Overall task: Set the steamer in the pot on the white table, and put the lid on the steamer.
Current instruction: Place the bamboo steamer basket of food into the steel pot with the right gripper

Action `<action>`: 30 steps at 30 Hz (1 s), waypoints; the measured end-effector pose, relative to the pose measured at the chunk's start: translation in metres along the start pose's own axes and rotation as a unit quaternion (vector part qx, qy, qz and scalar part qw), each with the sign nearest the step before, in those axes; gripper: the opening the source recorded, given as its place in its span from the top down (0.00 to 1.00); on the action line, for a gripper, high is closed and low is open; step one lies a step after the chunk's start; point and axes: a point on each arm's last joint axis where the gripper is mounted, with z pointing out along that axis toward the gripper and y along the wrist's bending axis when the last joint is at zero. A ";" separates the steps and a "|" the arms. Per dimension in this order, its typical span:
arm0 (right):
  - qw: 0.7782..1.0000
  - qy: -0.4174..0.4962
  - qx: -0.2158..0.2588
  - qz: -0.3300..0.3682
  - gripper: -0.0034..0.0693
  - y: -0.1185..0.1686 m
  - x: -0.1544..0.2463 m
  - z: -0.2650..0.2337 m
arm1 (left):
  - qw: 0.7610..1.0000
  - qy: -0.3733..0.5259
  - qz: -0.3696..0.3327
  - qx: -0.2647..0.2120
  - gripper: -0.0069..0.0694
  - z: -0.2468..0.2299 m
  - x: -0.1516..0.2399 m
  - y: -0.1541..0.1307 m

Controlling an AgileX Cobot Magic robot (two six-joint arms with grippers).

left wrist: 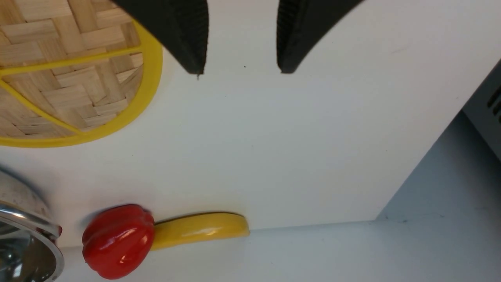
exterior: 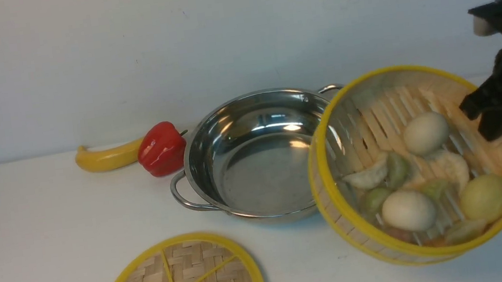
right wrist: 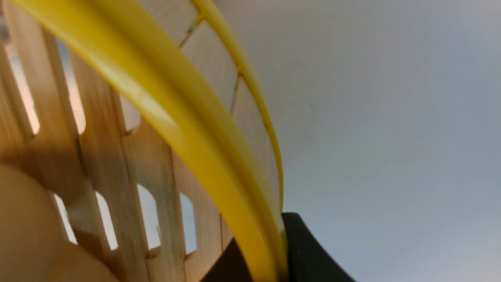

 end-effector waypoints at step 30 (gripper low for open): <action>0.991 -0.092 -0.073 -0.069 0.88 0.055 -0.129 0.057 | 1.000 0.000 0.000 0.000 0.59 0.000 0.000 0.000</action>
